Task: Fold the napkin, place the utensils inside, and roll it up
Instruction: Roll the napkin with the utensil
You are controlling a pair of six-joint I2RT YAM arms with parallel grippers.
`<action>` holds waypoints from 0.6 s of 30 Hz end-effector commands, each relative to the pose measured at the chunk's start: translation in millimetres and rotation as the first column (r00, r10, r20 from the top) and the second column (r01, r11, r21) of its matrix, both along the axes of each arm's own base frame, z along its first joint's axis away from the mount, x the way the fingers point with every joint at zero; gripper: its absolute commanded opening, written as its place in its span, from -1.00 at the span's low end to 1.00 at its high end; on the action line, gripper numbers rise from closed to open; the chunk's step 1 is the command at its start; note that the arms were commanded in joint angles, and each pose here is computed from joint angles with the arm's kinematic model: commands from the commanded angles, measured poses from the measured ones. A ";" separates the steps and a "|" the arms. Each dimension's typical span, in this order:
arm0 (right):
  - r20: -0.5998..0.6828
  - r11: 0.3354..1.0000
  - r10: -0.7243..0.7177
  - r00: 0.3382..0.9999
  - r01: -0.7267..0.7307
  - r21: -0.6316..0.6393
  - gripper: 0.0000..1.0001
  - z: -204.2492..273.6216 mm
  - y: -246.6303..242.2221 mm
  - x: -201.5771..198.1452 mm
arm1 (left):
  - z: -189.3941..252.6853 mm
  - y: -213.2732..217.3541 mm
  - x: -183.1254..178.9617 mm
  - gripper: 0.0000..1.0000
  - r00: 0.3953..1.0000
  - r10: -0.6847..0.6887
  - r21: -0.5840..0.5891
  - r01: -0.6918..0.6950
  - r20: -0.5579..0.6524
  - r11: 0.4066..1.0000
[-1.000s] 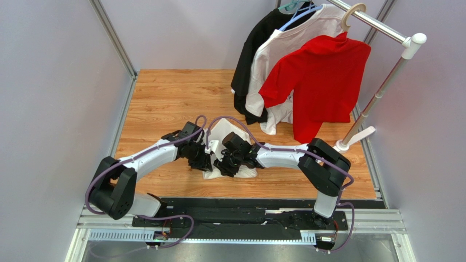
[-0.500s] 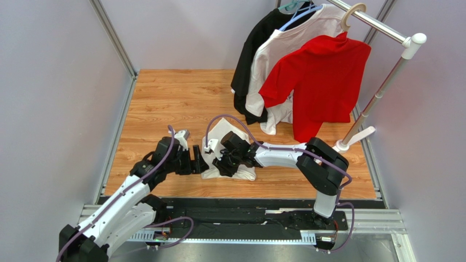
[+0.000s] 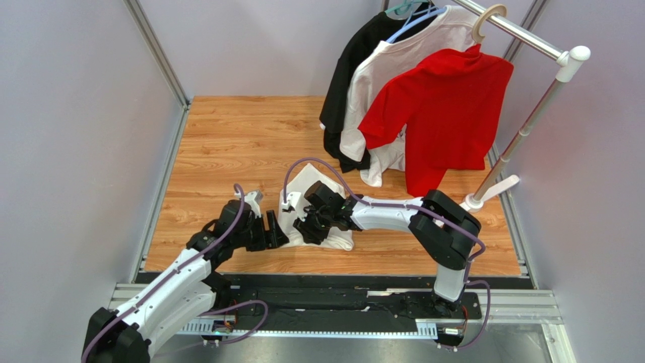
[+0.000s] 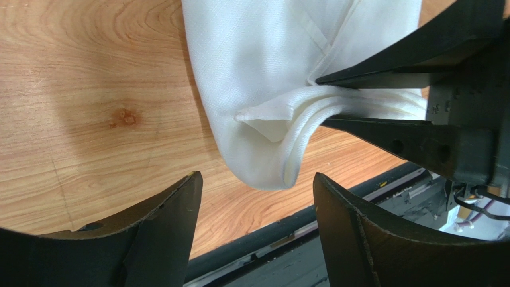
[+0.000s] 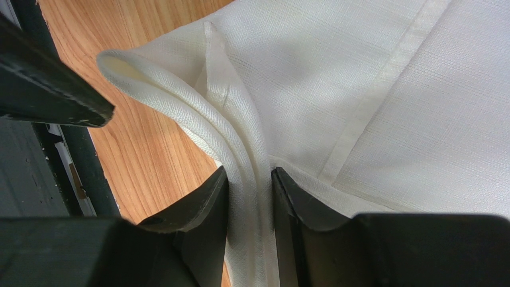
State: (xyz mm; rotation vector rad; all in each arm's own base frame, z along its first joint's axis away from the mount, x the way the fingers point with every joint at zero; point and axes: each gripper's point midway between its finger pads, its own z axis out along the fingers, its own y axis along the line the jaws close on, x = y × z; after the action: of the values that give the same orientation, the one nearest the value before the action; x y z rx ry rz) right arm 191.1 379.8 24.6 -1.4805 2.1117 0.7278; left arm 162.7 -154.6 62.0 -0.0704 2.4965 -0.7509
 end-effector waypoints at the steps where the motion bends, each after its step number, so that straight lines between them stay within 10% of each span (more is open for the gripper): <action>1: -0.106 0.993 -0.003 0.994 -0.010 -0.117 -0.32 -33.7 -21.0 -20.8 | 0.2 -5.1 13.5 0.50 0.999 0.025 -0.021 -0.024 0.037 0.999; 18: -0.133 0.992 0.011 0.991 -0.028 -0.120 -0.38 -36.4 -21.6 -25.4 | -24.4 -1.0 20.1 -0.07 0.999 0.045 0.038 -0.045 0.001 0.998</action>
State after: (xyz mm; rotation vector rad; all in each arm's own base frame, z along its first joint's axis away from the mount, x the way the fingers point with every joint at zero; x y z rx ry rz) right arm 190.3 381.2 24.5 -1.4859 2.1153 0.7441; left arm 178.1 -156.3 39.5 -0.1103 2.5190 -0.7003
